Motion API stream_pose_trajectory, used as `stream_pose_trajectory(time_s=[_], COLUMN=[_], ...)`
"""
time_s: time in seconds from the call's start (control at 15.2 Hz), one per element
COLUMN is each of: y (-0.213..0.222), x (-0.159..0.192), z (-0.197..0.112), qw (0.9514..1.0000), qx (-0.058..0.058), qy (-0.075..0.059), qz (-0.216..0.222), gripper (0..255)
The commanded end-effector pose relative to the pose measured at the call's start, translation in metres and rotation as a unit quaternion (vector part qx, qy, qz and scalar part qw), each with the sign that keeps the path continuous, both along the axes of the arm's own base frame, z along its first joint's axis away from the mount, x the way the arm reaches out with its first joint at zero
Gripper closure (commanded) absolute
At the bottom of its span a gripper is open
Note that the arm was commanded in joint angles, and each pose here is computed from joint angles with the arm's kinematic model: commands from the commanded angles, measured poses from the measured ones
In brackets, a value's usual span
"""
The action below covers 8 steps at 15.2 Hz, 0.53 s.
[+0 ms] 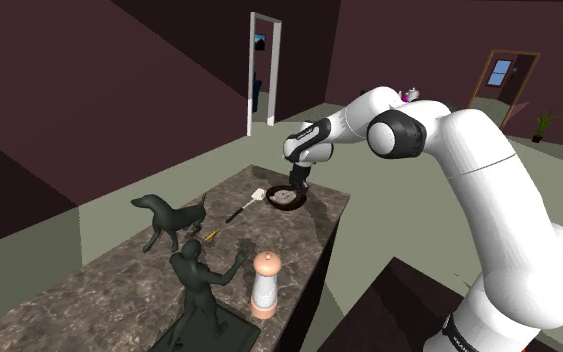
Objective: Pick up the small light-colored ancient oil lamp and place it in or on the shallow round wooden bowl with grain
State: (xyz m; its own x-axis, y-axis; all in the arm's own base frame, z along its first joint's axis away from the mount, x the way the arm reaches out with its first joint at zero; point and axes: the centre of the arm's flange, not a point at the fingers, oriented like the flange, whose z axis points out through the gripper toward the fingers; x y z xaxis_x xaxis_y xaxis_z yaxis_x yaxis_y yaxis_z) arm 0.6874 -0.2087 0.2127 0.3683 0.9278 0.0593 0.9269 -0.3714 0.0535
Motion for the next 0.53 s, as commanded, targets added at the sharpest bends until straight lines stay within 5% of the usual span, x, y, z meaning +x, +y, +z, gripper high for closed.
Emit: stream_pose_trajectory(time_s=[0.0,0.13,0.2,0.46], y=[0.0000,0.0000,0.0000,-0.0001], x=[0.0000,0.0000,0.0000,0.0001], z=[0.0001,0.0001,0.0000,0.0001], qw=[1.0000,1.0000,1.0000,1.0000], qx=[0.000,0.000,0.000,0.000], qy=[0.000,0.000,0.000,0.000], qz=[0.000,0.000,0.000,0.000], gripper=[255,255,0,0])
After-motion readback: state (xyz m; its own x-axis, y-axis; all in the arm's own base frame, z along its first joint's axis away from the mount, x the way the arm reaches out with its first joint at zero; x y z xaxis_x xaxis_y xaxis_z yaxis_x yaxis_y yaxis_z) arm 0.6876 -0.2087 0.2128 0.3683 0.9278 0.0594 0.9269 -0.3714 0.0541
